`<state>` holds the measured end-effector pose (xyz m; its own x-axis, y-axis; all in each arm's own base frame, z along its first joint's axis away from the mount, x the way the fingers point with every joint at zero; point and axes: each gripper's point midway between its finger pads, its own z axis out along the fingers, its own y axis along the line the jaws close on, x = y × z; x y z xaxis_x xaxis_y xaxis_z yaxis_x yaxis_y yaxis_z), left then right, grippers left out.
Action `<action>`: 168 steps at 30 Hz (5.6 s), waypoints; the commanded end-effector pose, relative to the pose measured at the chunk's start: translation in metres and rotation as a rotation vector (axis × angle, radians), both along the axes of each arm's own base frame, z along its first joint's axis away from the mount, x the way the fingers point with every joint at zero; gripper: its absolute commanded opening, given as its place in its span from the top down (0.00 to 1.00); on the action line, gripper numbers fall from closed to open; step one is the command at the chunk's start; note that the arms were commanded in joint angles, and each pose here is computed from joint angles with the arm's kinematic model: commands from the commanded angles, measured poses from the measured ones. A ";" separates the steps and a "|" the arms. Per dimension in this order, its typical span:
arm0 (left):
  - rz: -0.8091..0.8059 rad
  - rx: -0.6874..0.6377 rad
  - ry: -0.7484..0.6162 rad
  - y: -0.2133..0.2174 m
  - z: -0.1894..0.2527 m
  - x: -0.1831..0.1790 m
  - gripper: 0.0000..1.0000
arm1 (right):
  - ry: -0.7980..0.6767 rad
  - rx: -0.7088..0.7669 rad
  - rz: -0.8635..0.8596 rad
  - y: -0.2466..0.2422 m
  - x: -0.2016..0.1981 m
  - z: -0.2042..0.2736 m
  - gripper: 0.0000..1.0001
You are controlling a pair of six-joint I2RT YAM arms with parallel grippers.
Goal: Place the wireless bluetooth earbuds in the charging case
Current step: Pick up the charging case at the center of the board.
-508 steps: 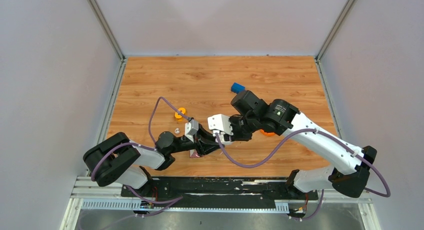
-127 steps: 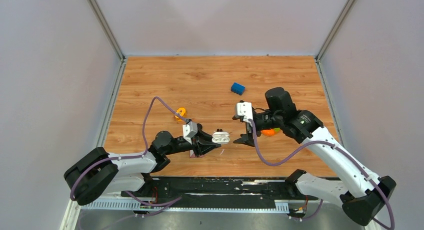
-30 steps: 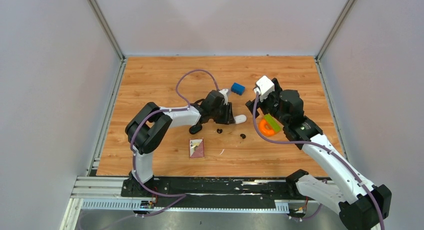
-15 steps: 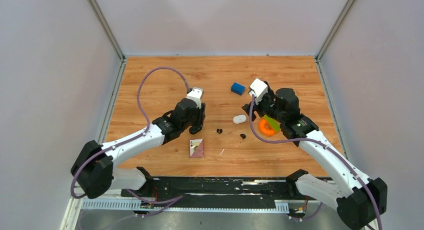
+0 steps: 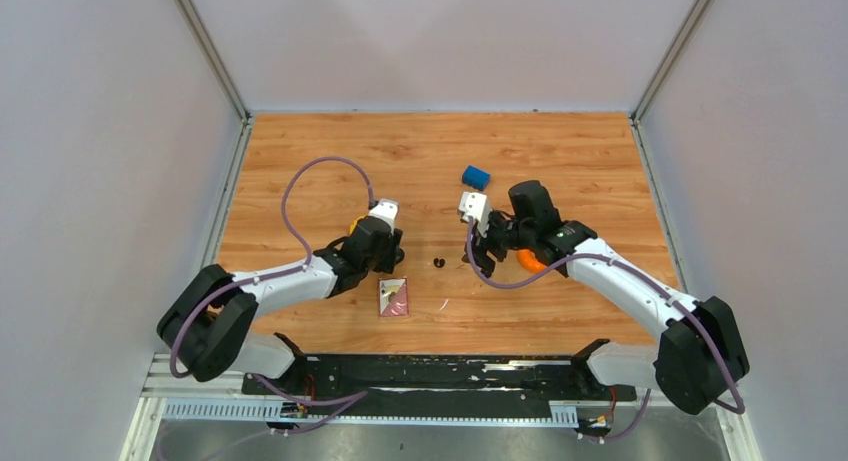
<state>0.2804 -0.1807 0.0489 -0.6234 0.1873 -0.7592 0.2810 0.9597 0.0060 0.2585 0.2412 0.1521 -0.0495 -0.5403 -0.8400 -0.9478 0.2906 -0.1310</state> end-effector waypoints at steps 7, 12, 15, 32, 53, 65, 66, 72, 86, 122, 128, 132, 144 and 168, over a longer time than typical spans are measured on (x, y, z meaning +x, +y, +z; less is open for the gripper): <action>-0.067 -0.001 -0.014 -0.021 0.001 0.017 0.42 | -0.051 0.001 0.098 0.011 -0.009 0.013 0.35; -0.095 -0.016 0.043 -0.030 -0.007 0.013 0.43 | -0.050 0.000 0.095 0.010 -0.010 0.014 0.35; -0.102 -0.041 0.043 -0.033 -0.002 0.010 0.43 | -0.056 0.002 0.095 0.009 -0.011 0.016 0.35; 0.159 0.168 -0.151 0.044 0.041 0.020 0.42 | -0.044 0.001 0.101 0.010 -0.012 0.014 0.35; -0.174 0.138 0.089 -0.022 -0.006 0.004 0.52 | -0.052 0.005 0.104 0.009 -0.014 0.017 0.36; -0.293 0.048 0.087 -0.054 0.000 -0.008 0.51 | -0.020 0.006 0.104 0.012 -0.014 0.010 0.35; -0.292 0.032 0.081 -0.055 0.004 -0.009 0.51 | -0.006 0.007 0.102 0.014 -0.013 0.007 0.35; 0.034 -0.109 -0.104 -0.001 0.047 0.014 0.49 | 0.073 0.041 0.092 0.030 -0.007 -0.004 0.33; 0.316 -0.426 -0.485 0.065 0.119 0.000 0.39 | 0.138 -0.146 0.092 0.111 0.018 -0.050 0.28; 0.308 -0.417 -0.523 0.070 0.120 -0.003 0.34 | 0.262 -0.375 0.010 0.119 0.031 -0.114 0.66; 0.167 -0.471 -0.475 0.035 0.120 0.002 0.33 | 0.054 -0.256 0.137 0.090 0.010 -0.043 0.70; -0.216 -0.620 -0.363 -0.042 0.127 -0.016 0.34 | -0.123 -0.189 0.215 0.068 -0.012 0.000 0.69; -0.724 -0.959 -0.244 -0.117 0.156 -0.074 0.38 | -0.297 -0.193 0.199 0.036 -0.022 0.014 0.69; -0.743 -1.118 -0.073 -0.139 0.138 -0.072 0.59 | -0.344 -0.163 0.300 0.054 -0.047 0.020 0.68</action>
<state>0.2021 -0.3174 0.1640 -0.6480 -0.2253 -0.7275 0.7251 0.1097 -0.6799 0.2126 0.2841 0.1640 0.3518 -0.6504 -0.6732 -0.8952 -0.0235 -0.4451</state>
